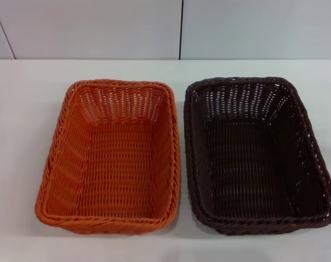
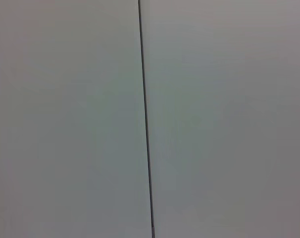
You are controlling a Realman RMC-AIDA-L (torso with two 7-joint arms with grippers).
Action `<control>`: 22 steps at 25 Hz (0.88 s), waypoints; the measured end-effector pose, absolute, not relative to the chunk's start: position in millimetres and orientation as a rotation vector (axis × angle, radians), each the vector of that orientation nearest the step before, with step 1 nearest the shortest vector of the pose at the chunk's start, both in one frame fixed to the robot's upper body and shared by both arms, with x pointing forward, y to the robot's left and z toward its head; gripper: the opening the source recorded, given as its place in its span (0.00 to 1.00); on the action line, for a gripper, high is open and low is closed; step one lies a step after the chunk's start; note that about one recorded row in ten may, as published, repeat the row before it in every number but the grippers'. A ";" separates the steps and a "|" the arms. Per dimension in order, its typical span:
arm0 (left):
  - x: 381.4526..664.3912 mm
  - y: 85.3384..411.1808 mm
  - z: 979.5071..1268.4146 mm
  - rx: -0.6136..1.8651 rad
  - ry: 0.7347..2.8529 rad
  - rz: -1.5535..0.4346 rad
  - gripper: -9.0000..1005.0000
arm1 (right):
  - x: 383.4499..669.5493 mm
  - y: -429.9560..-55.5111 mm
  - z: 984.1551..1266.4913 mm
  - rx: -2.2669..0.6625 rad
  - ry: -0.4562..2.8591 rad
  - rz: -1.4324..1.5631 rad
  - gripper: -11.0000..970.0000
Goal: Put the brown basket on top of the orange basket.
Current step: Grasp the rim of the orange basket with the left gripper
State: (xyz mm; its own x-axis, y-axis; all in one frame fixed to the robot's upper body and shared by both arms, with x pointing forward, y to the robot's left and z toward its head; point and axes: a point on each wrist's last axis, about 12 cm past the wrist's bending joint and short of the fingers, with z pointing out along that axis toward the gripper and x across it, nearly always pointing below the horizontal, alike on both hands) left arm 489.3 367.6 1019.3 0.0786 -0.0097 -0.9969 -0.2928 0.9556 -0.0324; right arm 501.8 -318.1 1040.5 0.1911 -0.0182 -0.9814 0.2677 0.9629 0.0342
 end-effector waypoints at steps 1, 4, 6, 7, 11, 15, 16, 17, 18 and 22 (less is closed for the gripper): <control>489.3 367.6 1019.3 -0.248 1.482 0.215 0.80 | 502.0 -318.0 1040.7 0.215 1.366 -0.202 0.81; 488.3 368.3 1018.3 -0.247 1.487 0.220 0.80 | 502.5 -317.7 1041.0 0.215 1.365 -0.202 0.81; 488.2 368.4 1018.1 -0.247 1.488 0.220 0.80 | 502.4 -317.5 1040.9 0.214 1.366 -0.201 0.81; 488.1 368.5 1018.1 -0.247 1.488 0.221 0.80 | 502.4 -317.1 1040.8 0.213 1.366 -0.200 0.81; 488.0 367.5 1017.5 -0.240 1.492 0.218 0.80 | 502.1 -315.6 1040.3 0.205 1.369 -0.194 0.81; 494.6 356.2 1018.1 -0.143 1.516 0.155 0.80 | 502.3 -315.6 1040.2 0.205 1.370 -0.194 0.81; 494.6 356.2 1018.1 -0.143 1.516 0.155 0.80 | 502.8 -315.1 1040.4 0.204 1.370 -0.192 0.81; 499.3 355.1 1019.8 -0.123 1.527 0.137 0.80 | 504.1 -313.7 1040.8 0.204 1.372 -0.185 0.81; 499.3 355.1 1019.8 -0.123 1.527 0.137 0.80 | 504.1 -313.7 1040.8 0.204 1.372 -0.185 0.81; 538.9 349.3 1046.9 -0.025 1.667 0.020 0.79 | 506.2 -311.4 1040.4 0.205 1.384 -0.173 0.81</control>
